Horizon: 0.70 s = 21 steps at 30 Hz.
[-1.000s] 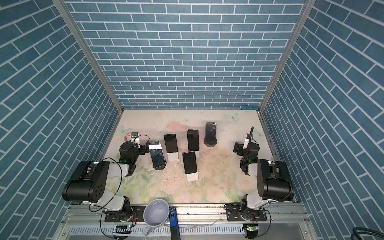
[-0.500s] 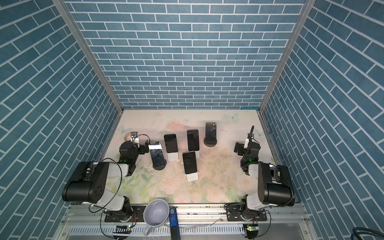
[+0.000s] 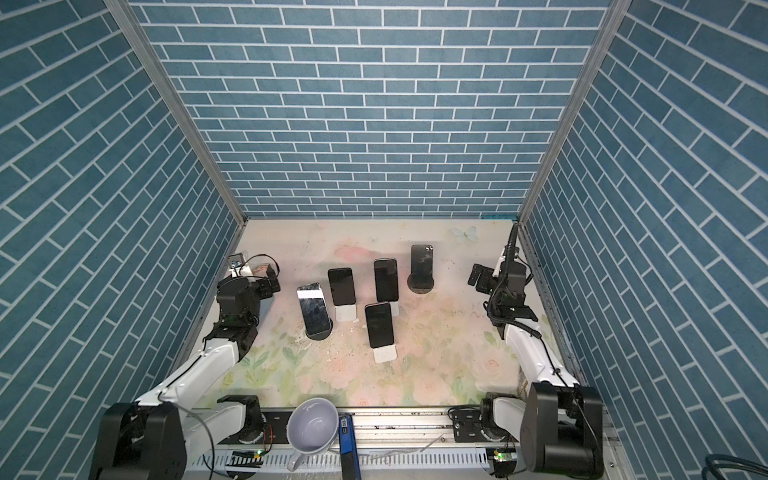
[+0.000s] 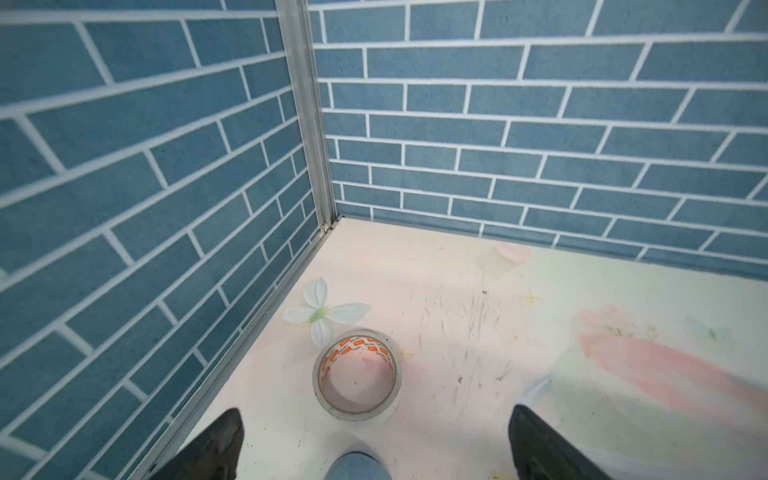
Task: Remove the phone from the phone stand
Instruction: 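Reach right gripper to phone on wooden-base stand while left arm moves beside phones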
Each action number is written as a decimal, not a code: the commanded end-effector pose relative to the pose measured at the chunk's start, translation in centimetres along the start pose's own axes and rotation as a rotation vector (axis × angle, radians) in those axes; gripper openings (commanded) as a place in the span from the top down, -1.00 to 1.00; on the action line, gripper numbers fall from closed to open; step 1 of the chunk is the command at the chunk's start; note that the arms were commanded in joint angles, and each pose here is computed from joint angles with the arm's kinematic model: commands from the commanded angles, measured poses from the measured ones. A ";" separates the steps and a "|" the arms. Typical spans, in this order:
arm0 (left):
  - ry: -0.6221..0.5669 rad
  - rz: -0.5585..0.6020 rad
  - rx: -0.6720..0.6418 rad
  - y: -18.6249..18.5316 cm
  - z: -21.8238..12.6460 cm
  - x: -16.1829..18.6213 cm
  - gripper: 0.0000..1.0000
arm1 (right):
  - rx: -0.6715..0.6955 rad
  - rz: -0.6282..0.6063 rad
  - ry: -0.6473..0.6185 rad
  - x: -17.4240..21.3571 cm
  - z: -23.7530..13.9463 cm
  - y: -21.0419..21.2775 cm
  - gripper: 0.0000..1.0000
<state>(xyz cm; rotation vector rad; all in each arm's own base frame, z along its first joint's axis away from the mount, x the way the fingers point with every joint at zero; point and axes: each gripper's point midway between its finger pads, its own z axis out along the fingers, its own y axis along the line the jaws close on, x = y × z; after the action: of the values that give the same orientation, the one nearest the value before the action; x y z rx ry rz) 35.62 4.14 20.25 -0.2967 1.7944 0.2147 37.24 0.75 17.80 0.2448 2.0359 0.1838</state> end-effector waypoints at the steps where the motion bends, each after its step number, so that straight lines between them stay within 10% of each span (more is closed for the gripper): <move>1: 0.147 -0.057 -0.078 1.3 -1.4 2.3 -0.99 | -0.010 0.090 0.040 -0.5 -1.5 1.5 -0.99; 21: 0.215 -0.057 0.404 -10.8 -7.5 1.7 -0.99 | -0.181 -0.072 0.301 4.0 1.7 12.1 -0.99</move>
<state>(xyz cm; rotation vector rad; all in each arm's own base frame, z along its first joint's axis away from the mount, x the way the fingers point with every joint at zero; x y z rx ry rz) 32.15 -7.48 19.43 -0.1294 2.0237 -0.1914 37.05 12.08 15.39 0.0626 2.3161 0.3634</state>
